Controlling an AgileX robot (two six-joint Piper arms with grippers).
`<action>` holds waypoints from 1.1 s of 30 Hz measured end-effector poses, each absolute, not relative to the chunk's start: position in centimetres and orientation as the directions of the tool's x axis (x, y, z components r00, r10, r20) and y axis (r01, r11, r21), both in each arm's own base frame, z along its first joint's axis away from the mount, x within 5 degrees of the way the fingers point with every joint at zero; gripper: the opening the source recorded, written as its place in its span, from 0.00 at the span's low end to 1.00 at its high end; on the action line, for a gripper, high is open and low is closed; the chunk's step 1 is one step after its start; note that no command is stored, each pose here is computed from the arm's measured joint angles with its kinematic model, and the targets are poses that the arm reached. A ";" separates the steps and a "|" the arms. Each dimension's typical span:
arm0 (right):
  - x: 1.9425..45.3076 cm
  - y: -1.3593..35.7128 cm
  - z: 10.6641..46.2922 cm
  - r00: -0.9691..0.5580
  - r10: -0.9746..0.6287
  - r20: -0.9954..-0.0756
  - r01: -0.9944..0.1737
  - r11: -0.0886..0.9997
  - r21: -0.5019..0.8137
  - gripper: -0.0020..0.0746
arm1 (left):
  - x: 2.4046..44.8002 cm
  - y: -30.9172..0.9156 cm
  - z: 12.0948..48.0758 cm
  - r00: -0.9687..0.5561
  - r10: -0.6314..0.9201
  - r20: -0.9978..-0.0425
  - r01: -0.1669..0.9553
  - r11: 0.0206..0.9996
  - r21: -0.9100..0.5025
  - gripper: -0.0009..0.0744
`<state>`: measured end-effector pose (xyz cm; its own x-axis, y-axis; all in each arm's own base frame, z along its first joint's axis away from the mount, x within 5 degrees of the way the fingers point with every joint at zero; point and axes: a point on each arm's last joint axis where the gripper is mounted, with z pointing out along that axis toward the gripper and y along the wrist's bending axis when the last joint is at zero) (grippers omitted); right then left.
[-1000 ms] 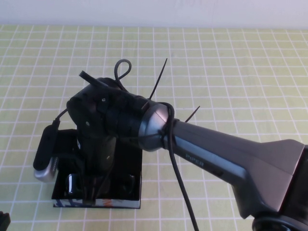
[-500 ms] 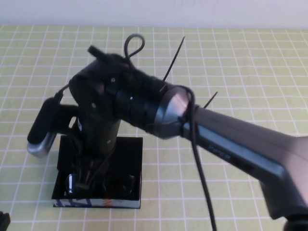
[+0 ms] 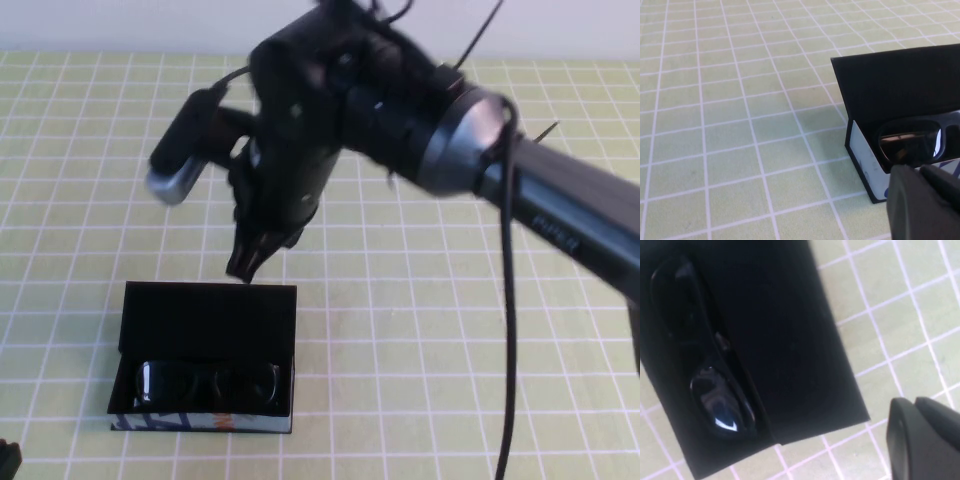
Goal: Return glasses to glasses case
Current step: Place the glasses in the glasses case
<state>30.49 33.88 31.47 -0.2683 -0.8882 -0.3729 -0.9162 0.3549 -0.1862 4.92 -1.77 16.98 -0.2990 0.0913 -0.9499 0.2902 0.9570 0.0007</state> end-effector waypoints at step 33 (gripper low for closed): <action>34.7 29.5 32.1 -0.541 -0.678 -0.498 -0.833 0.514 0.205 0.01 | 5.5 -2.1 21.4 -0.216 -0.607 -0.765 0.226 0.731 -0.644 0.01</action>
<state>34.73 29.55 32.07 -0.5407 -0.6780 -0.4979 -0.8330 0.5141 0.2045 5.48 -2.14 21.37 -0.2156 -0.6070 -0.7649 0.2257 0.7311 -0.6439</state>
